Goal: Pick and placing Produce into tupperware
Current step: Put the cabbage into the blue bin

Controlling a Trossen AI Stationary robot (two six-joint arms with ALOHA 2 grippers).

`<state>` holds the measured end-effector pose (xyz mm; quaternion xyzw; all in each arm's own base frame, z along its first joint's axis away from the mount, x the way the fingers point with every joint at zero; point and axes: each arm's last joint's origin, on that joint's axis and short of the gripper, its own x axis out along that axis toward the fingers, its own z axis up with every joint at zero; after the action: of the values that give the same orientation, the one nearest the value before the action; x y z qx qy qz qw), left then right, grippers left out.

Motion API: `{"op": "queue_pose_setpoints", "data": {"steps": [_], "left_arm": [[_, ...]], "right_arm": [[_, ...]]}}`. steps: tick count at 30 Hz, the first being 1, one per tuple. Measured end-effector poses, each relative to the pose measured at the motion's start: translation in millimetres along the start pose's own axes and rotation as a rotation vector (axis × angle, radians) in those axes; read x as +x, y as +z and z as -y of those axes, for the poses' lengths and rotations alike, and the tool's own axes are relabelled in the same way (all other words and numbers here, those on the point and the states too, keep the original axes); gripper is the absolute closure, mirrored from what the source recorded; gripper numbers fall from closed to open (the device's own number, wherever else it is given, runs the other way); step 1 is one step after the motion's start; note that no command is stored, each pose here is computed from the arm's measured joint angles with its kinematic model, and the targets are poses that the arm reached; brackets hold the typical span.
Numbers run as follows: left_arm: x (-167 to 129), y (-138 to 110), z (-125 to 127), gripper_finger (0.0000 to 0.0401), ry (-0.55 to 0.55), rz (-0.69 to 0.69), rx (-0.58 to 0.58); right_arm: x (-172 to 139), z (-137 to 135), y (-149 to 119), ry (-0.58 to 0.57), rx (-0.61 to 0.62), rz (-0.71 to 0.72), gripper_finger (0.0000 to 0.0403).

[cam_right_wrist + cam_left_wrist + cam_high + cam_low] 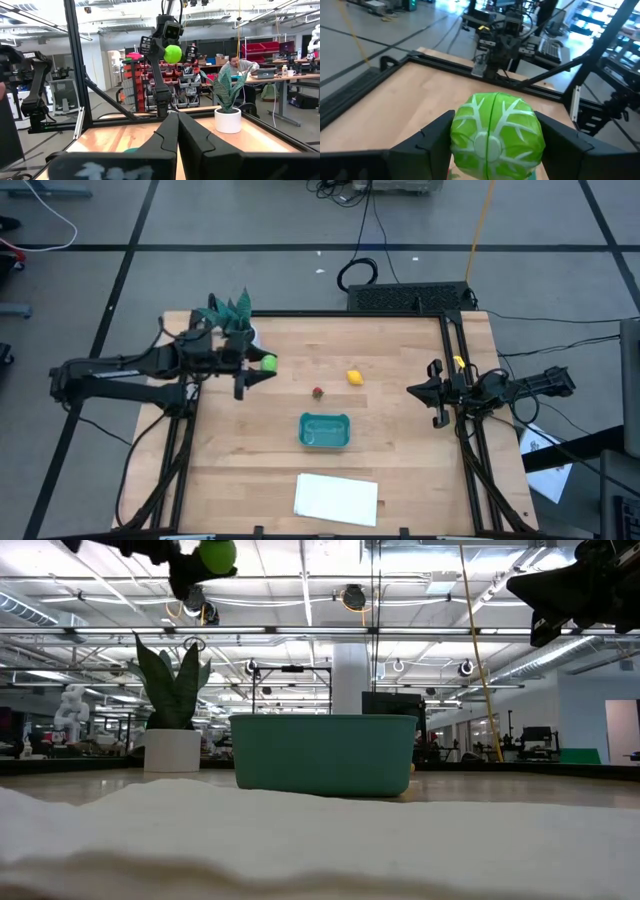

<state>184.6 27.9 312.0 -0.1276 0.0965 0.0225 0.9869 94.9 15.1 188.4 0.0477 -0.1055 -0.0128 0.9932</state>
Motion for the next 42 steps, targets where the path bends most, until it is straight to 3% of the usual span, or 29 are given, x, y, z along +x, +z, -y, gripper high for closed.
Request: {"op": "queue_pose_setpoints", "data": {"steps": [10,24,33,42], "left_arm": [[42.9,6.4,-1.1,0.0164,-0.114,-0.114,-0.037],[102.3,12.0,3.0,0.0164,-0.184,-0.457,-0.067],[146.7,-15.7,13.6,0.0164,-0.199,-0.701,-0.035],[179.6,-68.1,6.1,0.0164,-0.198,-0.922,-0.068]], "right_arm": [[0.0,0.0,-0.7,0.000,0.000,-0.008,0.0403],[0.0,0.0,0.0,0.000,-0.021,-0.001,0.0403],[0.0,0.0,-0.2,0.002,-0.015,-0.003,0.0403],[0.1,0.0,-1.0,0.002,-0.003,-0.010,0.0403]]}}
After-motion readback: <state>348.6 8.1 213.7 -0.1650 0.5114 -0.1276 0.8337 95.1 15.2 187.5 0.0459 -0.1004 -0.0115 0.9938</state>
